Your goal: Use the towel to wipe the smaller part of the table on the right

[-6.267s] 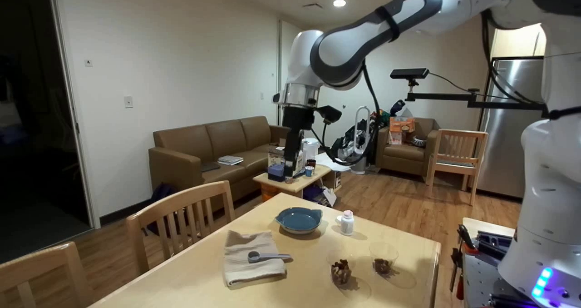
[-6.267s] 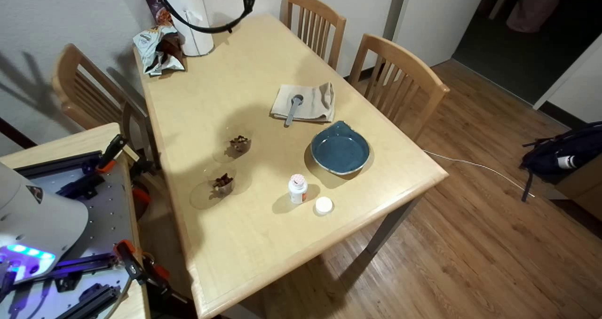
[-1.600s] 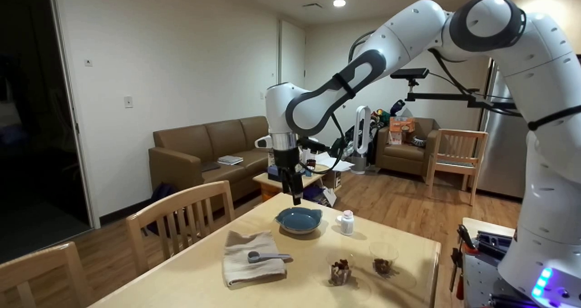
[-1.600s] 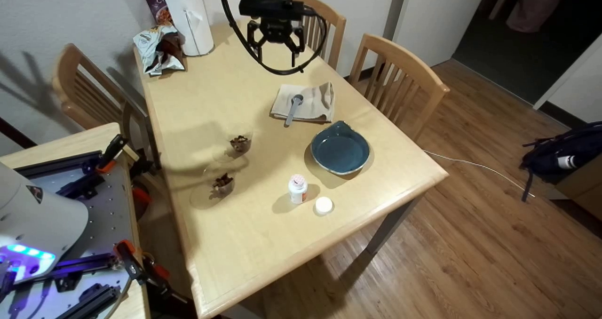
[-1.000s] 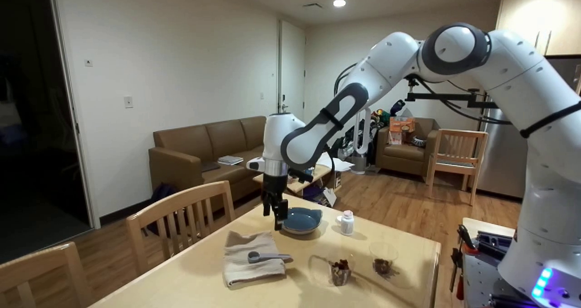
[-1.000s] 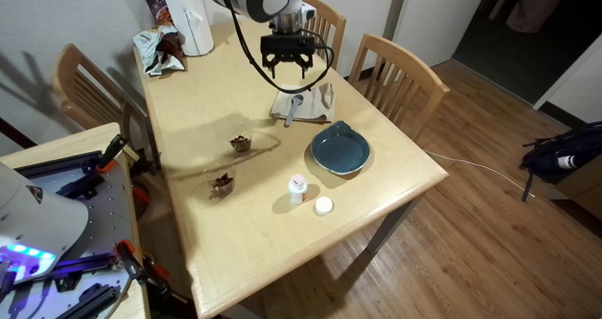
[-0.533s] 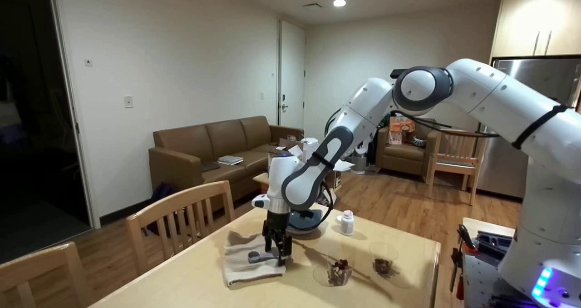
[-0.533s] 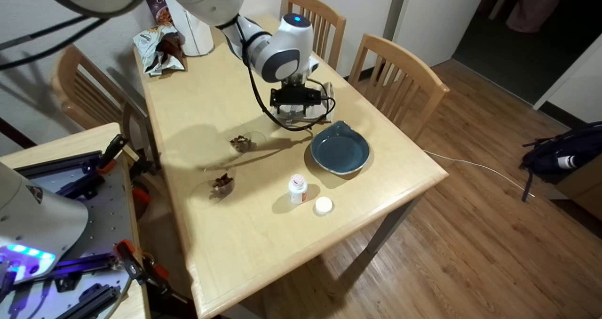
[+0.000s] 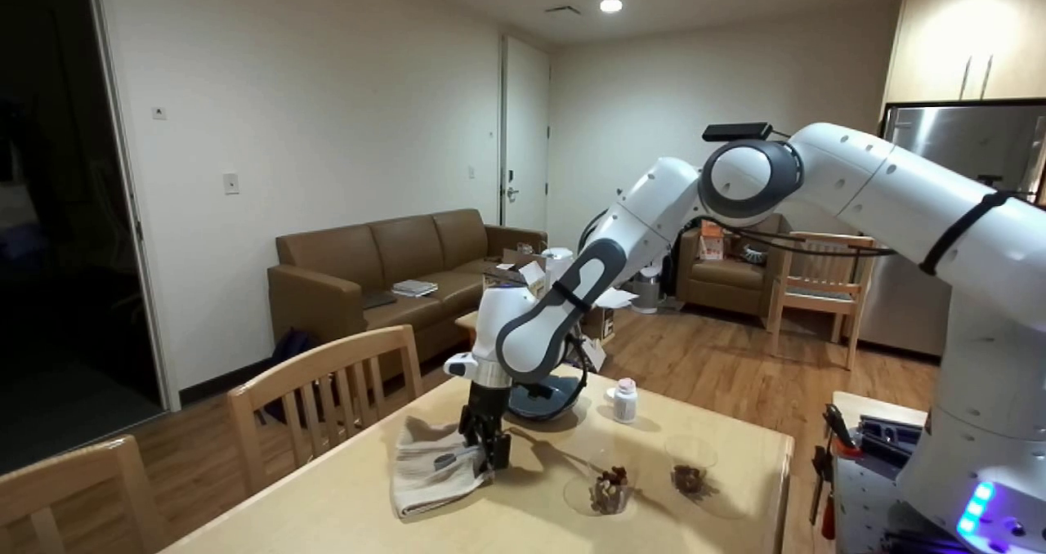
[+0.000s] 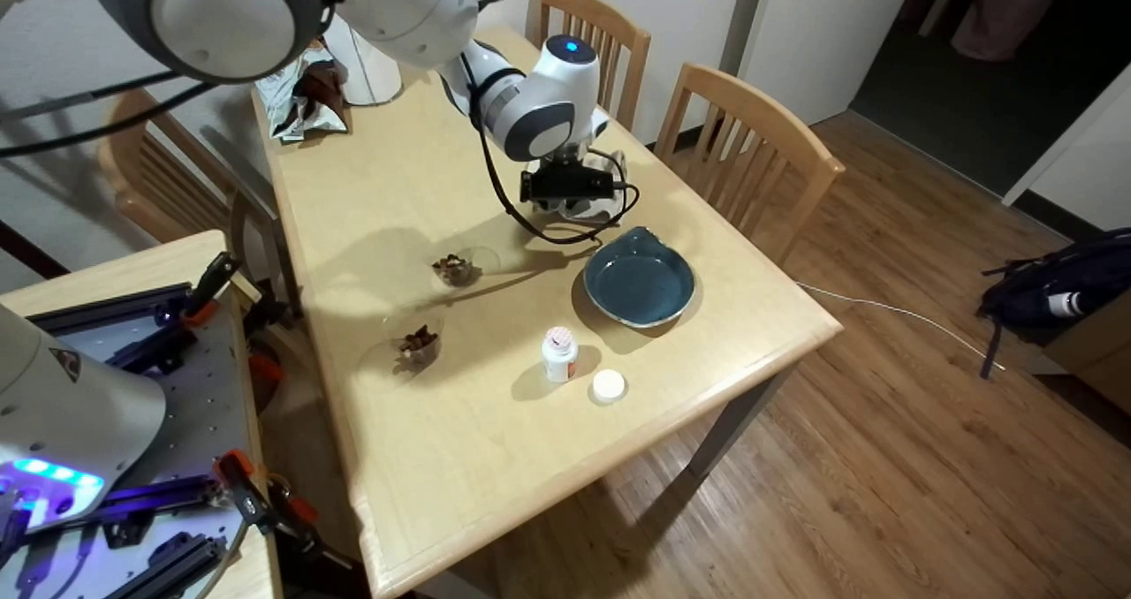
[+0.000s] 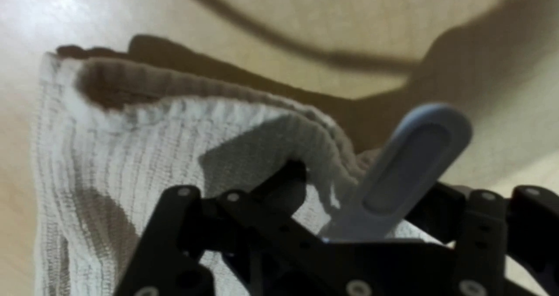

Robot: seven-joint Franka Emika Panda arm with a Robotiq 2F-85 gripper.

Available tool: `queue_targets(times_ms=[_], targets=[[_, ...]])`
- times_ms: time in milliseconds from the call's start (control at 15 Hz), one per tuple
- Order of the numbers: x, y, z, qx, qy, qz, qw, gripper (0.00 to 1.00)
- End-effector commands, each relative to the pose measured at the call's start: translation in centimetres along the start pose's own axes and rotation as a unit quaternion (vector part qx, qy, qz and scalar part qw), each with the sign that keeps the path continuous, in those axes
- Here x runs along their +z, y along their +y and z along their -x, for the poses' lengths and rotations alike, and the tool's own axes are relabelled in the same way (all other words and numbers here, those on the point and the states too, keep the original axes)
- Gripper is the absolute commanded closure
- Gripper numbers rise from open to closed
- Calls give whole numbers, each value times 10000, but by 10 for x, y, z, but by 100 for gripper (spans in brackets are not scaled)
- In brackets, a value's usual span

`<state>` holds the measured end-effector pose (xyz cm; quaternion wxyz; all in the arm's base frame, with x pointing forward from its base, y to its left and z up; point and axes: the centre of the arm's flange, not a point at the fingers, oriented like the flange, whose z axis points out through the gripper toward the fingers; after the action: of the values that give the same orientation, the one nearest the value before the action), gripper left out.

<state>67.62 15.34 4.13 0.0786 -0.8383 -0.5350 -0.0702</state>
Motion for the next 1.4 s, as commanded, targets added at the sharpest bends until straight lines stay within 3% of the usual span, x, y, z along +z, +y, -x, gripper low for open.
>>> queue_targets(times_ms=[0, 133, 333, 400, 533, 933, 1067, 1133, 1333], targets=[[12, 10, -2, 2, 204, 40, 9998, 29], [13, 11, -2, -5, 218, 45, 9998, 31], [14, 12, -2, -1, 204, 38, 9998, 14], [15, 13, -2, -33, 206, 9, 9998, 58], [15, 13, -2, -13, 183, 1, 9998, 57], [13, 14, -3, 73, 152, -34, 9999, 96], [12, 13, -3, 97, 33, -62, 9999, 100], [11, 12, -3, 144, 2, -112, 9998, 96], [11, 10, -3, 287, -185, -264, 9991, 97]])
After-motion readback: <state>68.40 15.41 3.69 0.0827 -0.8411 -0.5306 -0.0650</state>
